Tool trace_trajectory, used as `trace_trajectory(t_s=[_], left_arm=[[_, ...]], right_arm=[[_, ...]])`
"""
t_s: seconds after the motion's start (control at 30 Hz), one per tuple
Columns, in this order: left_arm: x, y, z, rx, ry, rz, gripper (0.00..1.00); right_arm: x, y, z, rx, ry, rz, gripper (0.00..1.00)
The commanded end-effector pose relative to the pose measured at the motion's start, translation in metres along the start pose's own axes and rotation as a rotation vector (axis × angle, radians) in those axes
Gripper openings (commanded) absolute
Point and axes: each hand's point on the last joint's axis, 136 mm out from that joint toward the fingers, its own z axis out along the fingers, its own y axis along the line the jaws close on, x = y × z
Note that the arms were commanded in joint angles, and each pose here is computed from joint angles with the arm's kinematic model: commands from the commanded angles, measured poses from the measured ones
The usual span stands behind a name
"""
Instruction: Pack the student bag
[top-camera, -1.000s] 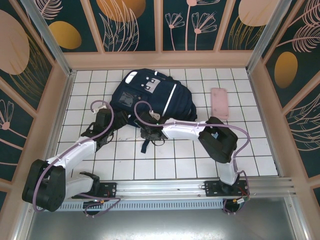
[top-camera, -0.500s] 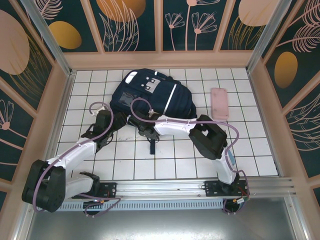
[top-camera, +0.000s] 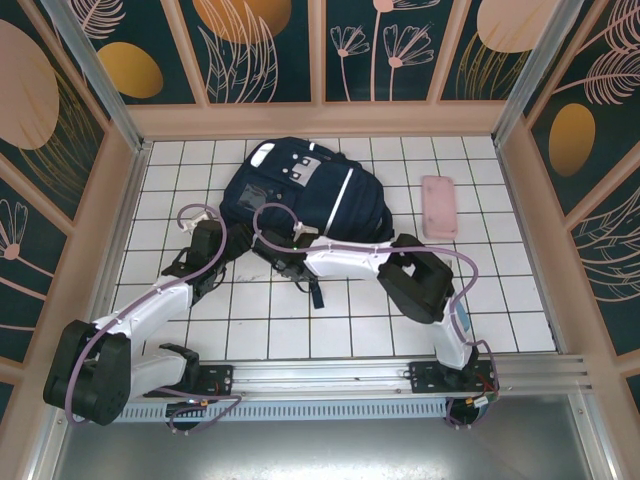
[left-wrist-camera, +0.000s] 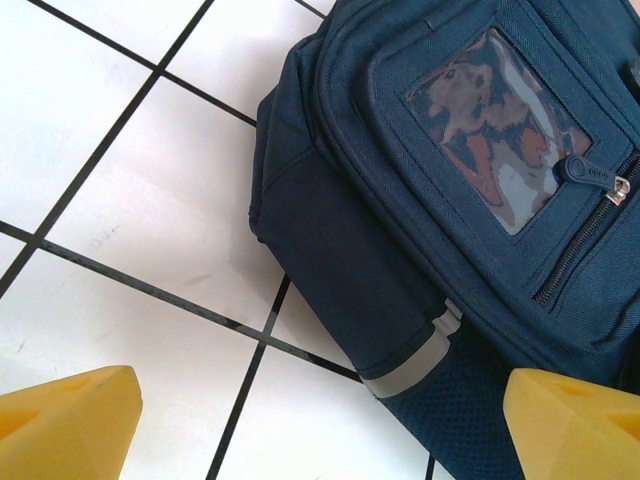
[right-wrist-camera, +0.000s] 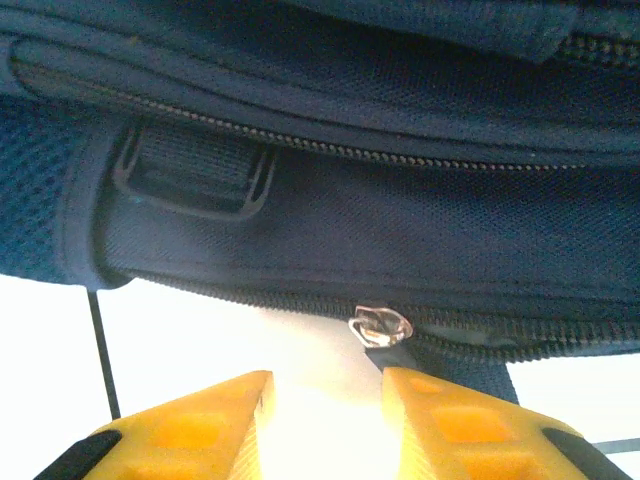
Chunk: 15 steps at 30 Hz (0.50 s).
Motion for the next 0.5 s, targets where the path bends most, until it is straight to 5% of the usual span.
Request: trace_trajectory(t_s=[0.0, 0.23, 0.47], left_arm=[[-0.001, 0.005, 0.0, -0.015, -0.008, 0.0, 0.93], [0.0, 0.005, 0.001, -0.013, -0.003, 0.0, 0.94], [0.002, 0.006, 0.002, -0.018, 0.001, 0.004, 0.94]], right_arm=[[-0.018, -0.013, -0.023, 0.041, -0.072, -0.065, 0.34], [-0.002, -0.016, -0.003, 0.052, 0.002, -0.125, 0.37], [0.0, -0.014, 0.009, 0.059, 0.025, -0.142, 0.29]])
